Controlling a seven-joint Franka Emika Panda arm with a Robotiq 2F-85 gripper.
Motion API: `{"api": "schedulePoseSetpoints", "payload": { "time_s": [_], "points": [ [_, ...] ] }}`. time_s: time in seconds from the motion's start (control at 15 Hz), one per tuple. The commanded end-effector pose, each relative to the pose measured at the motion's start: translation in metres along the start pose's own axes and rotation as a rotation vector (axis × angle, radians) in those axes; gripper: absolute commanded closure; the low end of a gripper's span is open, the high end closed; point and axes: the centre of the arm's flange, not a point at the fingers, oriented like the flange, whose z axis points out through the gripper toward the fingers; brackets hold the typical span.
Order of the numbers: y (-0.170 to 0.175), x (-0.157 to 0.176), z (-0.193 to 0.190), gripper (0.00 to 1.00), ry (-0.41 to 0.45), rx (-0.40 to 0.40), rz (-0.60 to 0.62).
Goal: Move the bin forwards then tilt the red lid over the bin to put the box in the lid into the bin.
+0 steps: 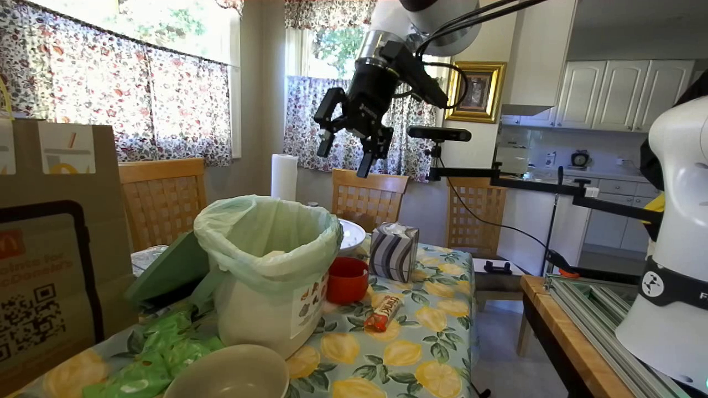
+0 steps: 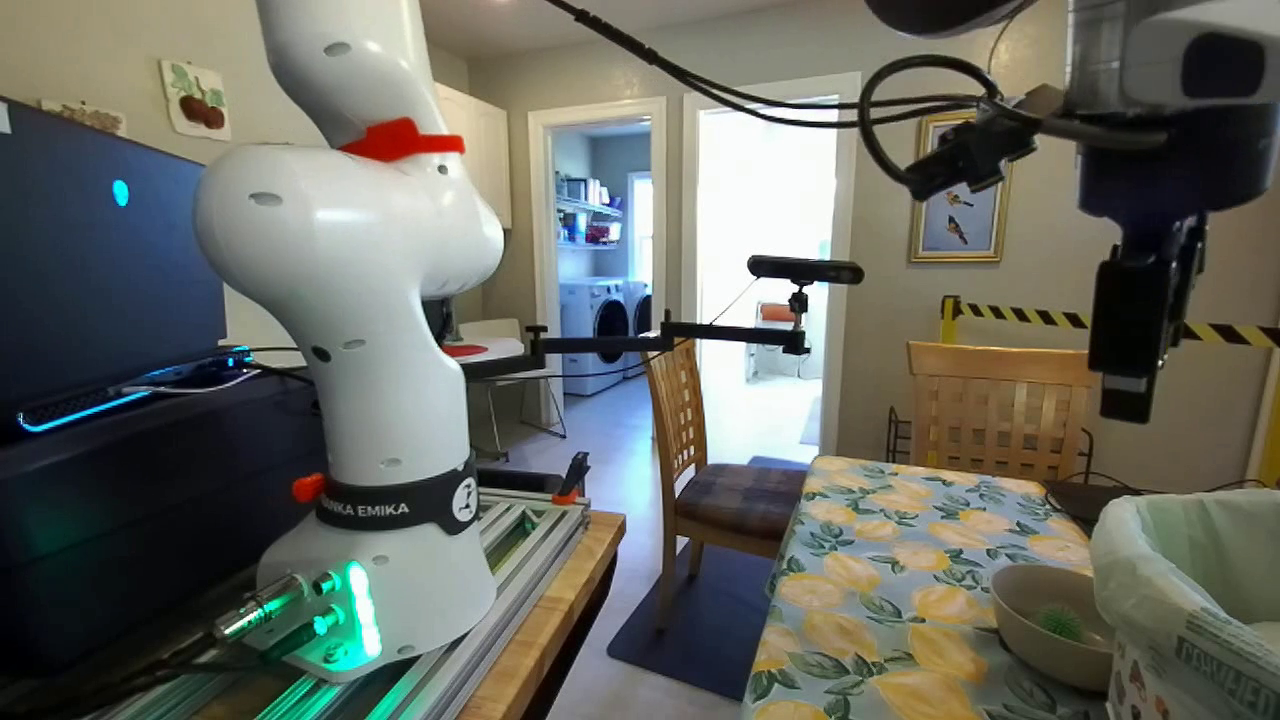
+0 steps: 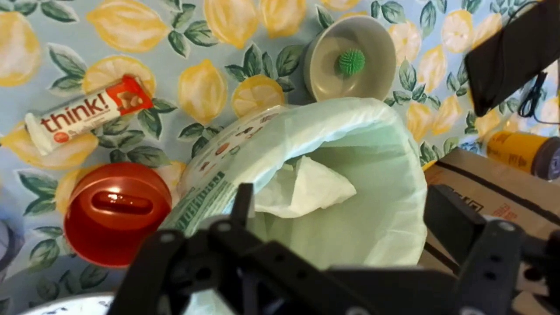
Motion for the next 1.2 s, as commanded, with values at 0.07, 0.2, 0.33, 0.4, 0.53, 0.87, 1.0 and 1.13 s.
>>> {"api": "schedulePoseSetpoints", "payload": {
  "time_s": [0.07, 0.2, 0.33, 0.4, 0.53, 0.87, 1.0, 1.13],
  "points": [
    [-0.005, 0.019, 0.03, 0.0, 0.053, 0.015, 0.241],
    [0.002, 0.026, 0.043, 0.0, 0.106, 0.017, 0.333],
    [0.009, 0.031, 0.056, 0.0, 0.099, -0.02, 0.415],
    [0.012, 0.031, 0.062, 0.0, 0.063, -0.031, 0.449],
    [0.017, 0.021, 0.058, 0.0, 0.079, -0.026, 0.383],
    [0.023, 0.032, 0.064, 0.0, 0.11, -0.053, 0.414],
    [0.031, 0.037, 0.082, 0.0, 0.103, -0.071, 0.439],
    [0.038, 0.041, 0.098, 0.0, 0.102, -0.059, 0.467]
  ]
}}
